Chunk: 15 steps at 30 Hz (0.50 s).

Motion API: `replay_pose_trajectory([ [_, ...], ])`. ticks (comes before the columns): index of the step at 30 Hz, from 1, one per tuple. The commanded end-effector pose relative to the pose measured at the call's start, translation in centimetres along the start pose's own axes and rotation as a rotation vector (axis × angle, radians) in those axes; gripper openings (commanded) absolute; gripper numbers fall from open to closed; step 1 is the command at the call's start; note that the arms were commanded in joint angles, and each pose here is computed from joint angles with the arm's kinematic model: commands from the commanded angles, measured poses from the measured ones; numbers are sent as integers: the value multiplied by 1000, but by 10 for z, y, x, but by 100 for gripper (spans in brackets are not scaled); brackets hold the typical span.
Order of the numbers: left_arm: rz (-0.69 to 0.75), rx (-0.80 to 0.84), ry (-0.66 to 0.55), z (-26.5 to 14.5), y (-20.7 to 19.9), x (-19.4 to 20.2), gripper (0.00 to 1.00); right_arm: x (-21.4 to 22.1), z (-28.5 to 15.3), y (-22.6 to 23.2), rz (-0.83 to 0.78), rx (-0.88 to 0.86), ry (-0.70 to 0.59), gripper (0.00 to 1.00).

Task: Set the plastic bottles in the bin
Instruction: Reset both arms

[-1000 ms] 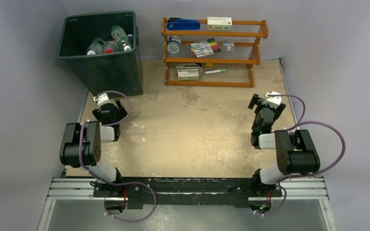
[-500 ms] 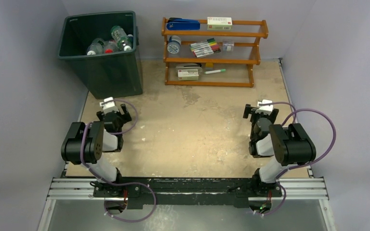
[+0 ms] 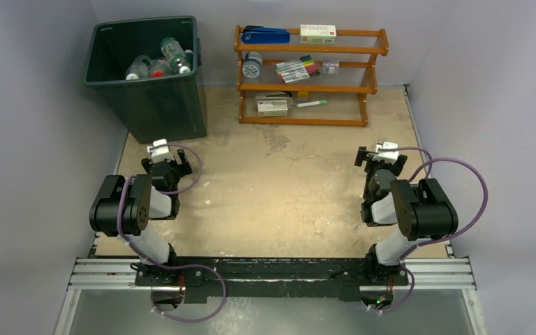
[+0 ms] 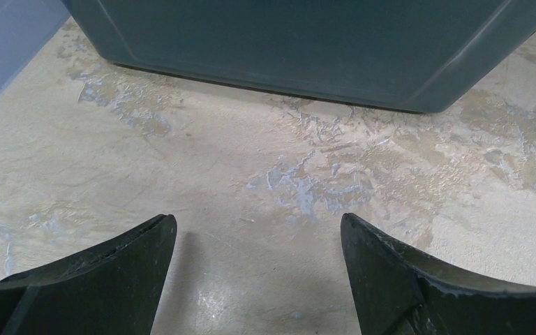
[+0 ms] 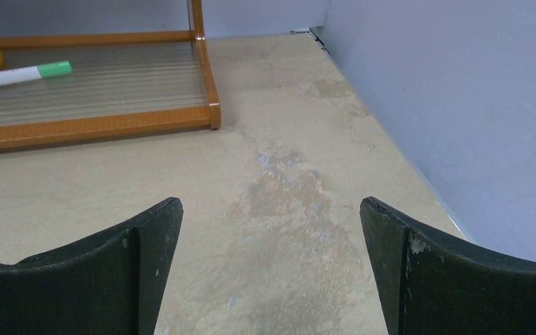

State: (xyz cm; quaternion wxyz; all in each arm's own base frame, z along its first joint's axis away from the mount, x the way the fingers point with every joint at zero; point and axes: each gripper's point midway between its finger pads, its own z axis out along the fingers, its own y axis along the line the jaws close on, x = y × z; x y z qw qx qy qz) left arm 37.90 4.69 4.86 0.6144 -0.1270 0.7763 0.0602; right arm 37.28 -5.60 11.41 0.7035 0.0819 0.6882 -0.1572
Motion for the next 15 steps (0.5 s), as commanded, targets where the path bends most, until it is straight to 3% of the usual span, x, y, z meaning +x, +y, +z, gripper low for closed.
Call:
replay_pose_trajectory([
  [1,-7,7,-88,3,-4,-24,87,-40,15,-2,78,32,-117,100],
  [15,-4,3,-84,3,-4,-23,88,-37,19,-1,72,12,-104,100],
])
